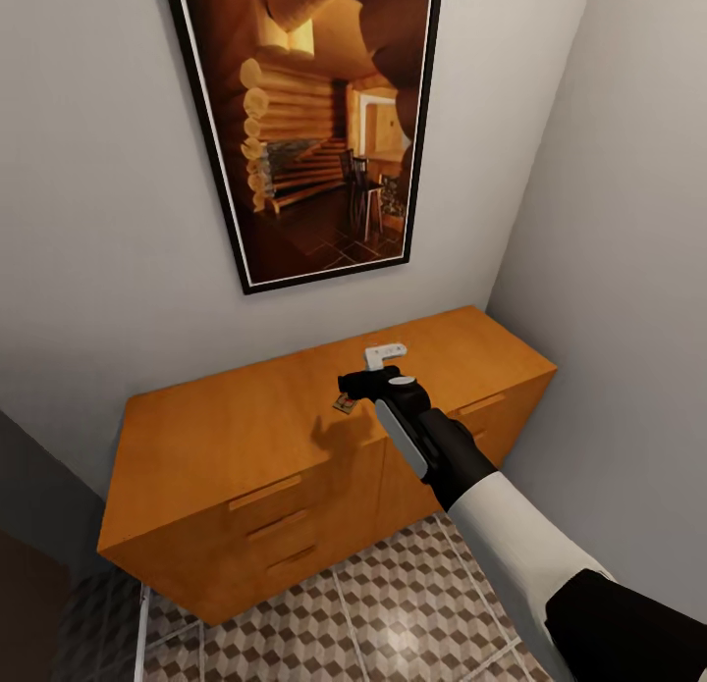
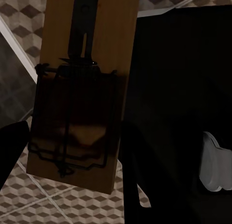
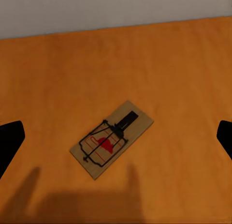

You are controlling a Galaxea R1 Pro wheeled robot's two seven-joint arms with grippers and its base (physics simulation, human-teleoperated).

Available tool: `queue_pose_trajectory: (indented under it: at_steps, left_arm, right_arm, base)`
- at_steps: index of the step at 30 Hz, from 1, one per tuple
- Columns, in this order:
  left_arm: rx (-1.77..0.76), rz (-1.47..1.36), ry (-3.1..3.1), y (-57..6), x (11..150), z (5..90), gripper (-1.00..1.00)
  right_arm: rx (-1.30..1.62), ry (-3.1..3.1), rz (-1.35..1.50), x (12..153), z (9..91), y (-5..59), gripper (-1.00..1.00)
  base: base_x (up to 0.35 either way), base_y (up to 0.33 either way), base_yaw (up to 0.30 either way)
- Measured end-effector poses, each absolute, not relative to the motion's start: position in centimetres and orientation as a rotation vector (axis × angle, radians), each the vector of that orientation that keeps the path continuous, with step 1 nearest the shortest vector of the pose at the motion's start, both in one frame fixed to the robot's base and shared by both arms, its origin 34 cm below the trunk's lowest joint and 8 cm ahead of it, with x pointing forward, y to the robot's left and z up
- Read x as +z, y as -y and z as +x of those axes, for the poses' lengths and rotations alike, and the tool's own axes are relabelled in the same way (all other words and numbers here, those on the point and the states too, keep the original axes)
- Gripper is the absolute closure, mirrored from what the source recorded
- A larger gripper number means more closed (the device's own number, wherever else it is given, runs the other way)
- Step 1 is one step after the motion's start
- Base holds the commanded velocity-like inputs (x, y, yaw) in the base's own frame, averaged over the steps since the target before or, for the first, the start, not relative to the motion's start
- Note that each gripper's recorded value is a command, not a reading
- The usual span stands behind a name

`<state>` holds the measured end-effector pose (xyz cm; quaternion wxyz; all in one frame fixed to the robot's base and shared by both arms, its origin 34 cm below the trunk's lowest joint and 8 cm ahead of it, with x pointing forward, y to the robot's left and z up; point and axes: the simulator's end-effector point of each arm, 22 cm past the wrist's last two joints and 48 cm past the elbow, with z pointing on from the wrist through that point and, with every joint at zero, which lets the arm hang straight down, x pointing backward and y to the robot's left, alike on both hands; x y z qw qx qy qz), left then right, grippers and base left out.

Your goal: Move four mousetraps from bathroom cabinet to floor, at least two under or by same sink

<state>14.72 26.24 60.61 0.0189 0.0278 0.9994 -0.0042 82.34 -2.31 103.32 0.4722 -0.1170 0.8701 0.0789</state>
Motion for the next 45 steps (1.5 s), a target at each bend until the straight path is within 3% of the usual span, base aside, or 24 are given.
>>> queue_pose_trajectory:
  at_steps: [16, 45]
  left_arm:
    - [-0.013, 0.086, -3.103, -26.25, 60.62, 14.67, 1.0]
    - [-0.009, 0.087, -3.105, -26.41, 60.63, 14.59, 1.0]
  right_arm:
    - [0.189, -2.14, -0.286, 102.85, 82.26, 2.43, -1.0]
    - [0.187, -2.145, -0.287, 102.52, 82.14, 2.48, -1.0]
  base:
    - [0.109, 0.063, 0.0]
    - [0.002, 0.002, 0.0]
